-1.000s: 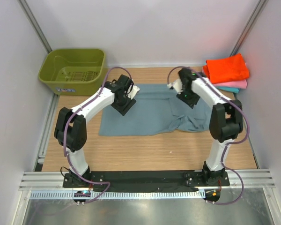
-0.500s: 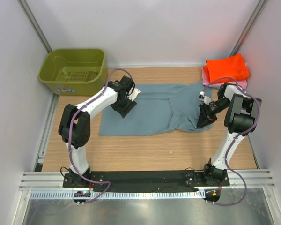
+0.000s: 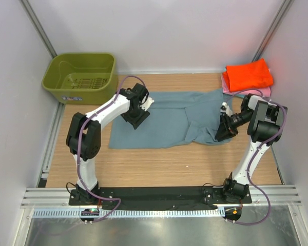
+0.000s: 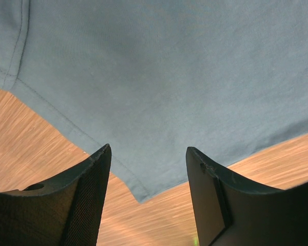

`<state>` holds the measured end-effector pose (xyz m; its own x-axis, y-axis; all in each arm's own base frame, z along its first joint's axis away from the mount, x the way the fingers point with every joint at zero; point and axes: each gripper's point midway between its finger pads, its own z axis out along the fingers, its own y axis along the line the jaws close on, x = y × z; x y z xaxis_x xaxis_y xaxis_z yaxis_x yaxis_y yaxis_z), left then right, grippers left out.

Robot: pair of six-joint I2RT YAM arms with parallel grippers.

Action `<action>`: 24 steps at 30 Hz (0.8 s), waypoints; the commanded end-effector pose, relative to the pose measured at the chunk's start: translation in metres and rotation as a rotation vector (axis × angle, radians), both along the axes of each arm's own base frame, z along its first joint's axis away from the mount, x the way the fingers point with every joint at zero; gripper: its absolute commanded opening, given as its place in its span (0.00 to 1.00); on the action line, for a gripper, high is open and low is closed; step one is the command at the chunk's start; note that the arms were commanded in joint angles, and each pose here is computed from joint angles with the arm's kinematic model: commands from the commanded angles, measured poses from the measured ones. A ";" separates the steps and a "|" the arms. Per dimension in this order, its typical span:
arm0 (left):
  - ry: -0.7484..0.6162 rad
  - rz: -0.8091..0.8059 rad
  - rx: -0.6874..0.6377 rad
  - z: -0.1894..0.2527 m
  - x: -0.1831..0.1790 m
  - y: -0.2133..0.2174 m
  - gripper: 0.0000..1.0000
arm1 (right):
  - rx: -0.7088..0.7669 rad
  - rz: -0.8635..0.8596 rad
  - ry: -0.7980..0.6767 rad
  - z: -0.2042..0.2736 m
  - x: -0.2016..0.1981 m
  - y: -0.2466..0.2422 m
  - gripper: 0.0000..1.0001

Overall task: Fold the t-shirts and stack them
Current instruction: Fold the tshirt

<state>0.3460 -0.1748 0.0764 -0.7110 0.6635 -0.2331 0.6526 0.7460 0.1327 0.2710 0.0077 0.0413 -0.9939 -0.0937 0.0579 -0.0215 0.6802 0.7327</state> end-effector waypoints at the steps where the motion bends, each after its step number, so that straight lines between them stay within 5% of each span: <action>1: -0.016 -0.011 -0.015 0.007 0.007 -0.006 0.61 | 0.019 0.015 0.094 0.032 -0.021 -0.001 0.40; 18: -0.032 -0.032 0.011 0.010 0.004 -0.007 0.61 | 0.179 -0.062 0.166 0.018 -0.015 0.018 0.43; 24: -0.037 -0.035 0.008 0.010 0.006 -0.009 0.61 | 0.206 -0.088 0.141 0.025 -0.008 0.022 0.15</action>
